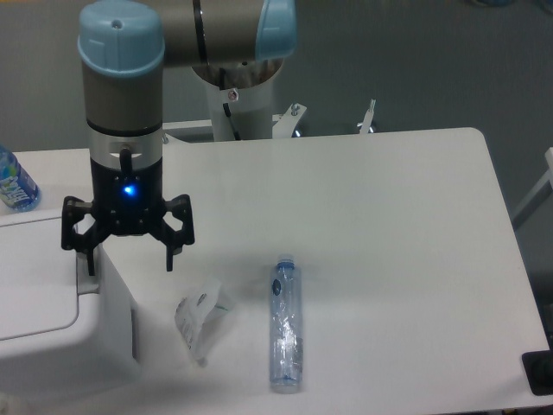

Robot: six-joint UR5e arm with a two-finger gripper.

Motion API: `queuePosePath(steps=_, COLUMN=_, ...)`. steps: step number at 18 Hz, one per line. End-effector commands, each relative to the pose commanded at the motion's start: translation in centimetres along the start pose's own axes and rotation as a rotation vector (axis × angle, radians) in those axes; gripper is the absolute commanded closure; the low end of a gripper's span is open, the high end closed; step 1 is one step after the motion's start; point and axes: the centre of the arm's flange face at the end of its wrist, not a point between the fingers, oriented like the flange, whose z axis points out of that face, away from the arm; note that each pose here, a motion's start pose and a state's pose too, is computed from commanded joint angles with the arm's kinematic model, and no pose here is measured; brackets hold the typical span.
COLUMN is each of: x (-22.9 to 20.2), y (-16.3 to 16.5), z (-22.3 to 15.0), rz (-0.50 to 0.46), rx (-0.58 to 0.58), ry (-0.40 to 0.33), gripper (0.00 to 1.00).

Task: Open the trash can
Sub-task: 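Press the gripper on the lid edge to swing the lid open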

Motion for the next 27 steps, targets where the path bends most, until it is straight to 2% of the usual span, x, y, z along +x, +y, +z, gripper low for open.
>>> queuePosePath(steps=27, x=0.0, y=0.1, z=1.0, rz=0.000, rx=-0.016, ry=0.000, gripper=0.00)
